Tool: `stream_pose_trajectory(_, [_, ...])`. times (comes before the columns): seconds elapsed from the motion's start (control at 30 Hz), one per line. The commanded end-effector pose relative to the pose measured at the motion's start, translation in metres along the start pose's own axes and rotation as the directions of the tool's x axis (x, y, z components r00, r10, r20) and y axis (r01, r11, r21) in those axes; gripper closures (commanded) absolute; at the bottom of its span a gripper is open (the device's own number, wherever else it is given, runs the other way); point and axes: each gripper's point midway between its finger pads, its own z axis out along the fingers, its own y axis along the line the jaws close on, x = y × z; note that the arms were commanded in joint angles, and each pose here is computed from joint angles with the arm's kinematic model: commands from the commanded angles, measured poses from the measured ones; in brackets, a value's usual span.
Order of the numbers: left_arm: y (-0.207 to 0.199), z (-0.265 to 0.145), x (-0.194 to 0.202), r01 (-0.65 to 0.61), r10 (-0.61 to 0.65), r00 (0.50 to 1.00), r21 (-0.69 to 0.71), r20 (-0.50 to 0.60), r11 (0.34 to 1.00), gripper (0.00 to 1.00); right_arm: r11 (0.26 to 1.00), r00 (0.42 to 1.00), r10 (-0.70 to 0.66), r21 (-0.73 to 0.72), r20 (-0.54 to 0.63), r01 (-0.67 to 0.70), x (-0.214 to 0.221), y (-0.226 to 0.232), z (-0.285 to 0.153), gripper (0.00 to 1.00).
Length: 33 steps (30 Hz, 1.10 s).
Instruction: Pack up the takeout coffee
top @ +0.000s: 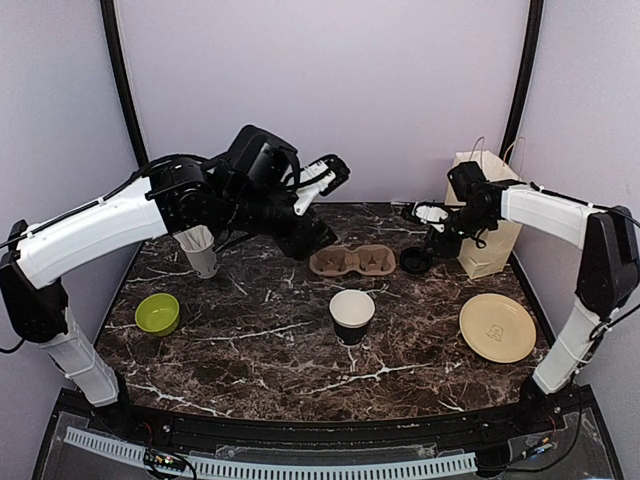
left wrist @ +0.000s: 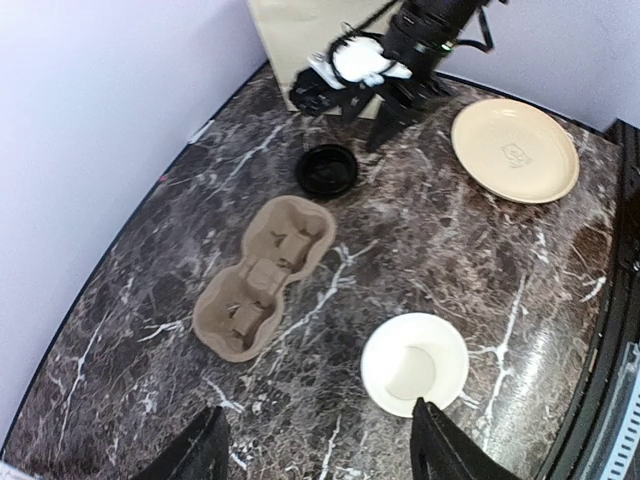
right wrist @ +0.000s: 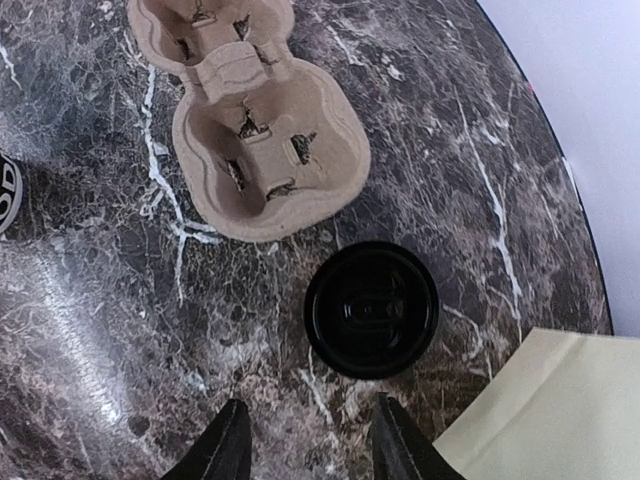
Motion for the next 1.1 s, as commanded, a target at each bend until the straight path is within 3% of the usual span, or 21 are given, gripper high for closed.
stream_pose_trajectory(0.0, [0.013,-0.001,0.005,0.125,-0.122,0.99,-0.033,0.078,0.992,0.35,0.993,0.982,-0.117,-0.052,-0.15,0.11,0.004,0.006,0.032,0.63])
stream_pose_trajectory(0.23, [0.022,-0.014,0.021,0.156,-0.15,0.983,-0.047,0.102,0.987,0.35,0.989,0.949,-0.132,-0.105,-0.286,0.106,0.014,0.0,0.075,0.57])
stream_pose_trajectory(0.57, [0.027,-0.014,0.035,0.159,-0.153,0.984,-0.066,0.088,0.985,0.34,0.991,0.938,-0.111,-0.106,-0.33,0.08,0.027,-0.002,0.101,0.57])
stream_pose_trajectory(1.07, [0.027,-0.01,0.04,0.16,-0.155,0.985,-0.069,0.075,0.985,0.34,0.996,0.917,-0.061,-0.089,-0.393,0.028,0.047,-0.004,0.115,0.74])
